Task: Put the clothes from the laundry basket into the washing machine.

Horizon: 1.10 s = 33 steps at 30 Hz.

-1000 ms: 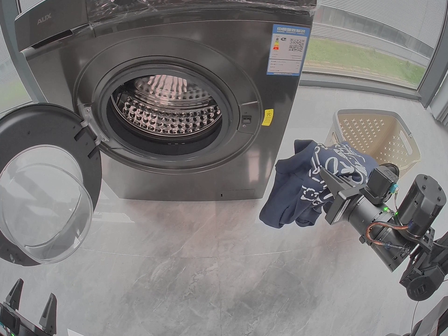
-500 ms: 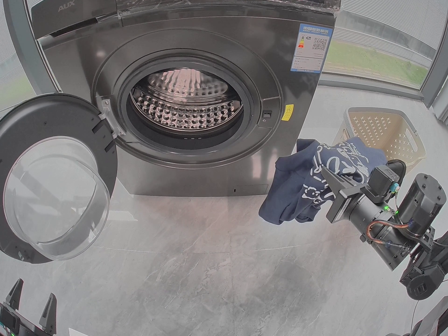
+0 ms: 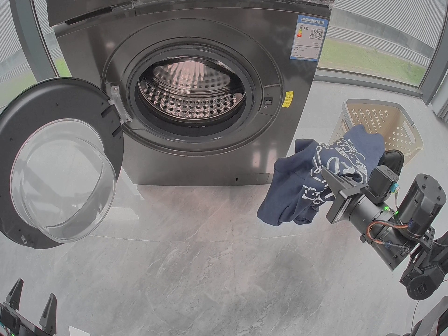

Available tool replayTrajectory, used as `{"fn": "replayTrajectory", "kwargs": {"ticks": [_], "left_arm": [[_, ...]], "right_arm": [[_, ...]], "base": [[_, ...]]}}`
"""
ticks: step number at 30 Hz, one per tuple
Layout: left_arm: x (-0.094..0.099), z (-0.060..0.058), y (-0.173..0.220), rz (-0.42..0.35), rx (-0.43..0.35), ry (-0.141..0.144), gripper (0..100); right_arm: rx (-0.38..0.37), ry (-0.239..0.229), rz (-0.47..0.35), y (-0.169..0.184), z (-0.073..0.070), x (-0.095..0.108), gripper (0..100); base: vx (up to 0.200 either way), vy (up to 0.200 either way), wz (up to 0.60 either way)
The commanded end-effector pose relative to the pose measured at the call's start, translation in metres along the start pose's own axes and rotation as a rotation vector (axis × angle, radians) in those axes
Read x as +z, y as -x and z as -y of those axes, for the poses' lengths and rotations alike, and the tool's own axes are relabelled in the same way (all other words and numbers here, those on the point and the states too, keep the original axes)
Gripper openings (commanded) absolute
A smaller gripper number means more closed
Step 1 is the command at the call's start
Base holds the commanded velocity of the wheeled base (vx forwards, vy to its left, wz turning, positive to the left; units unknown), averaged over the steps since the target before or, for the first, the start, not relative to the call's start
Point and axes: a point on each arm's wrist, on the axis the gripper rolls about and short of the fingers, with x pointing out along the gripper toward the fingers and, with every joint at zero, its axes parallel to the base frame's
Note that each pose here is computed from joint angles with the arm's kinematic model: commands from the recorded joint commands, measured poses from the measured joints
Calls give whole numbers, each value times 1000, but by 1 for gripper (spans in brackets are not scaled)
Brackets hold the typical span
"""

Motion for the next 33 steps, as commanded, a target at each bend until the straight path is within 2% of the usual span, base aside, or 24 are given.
{"fn": "replayTrajectory", "kwargs": {"ticks": [1, 7, 16, 22, 33], "left_arm": [[-5, 0, 0, -6, 1, 0, 100], [-5, 0, 0, -7, 1, 0, 100], [-5, 0, 0, -6, 1, 0, 100], [-5, 0, 0, -6, 1, -1, 100], [-5, 0, 0, -7, 1, -1, 100]], "right_arm": [[0, 0, -1, 0, 0, 0, 0], [0, 0, -2, 0, 0, -1, 0], [0, 0, -2, 0, 0, -1, 0], [-1, 1, -5, 0, 0, -1, 0], [-1, 1, -8, 0, 0, -2, 0]], "base": [[0, 200, 0], [0, 200, 0], [0, 0, 0], [-200, 0, 0], [0, 0, 0]]}}
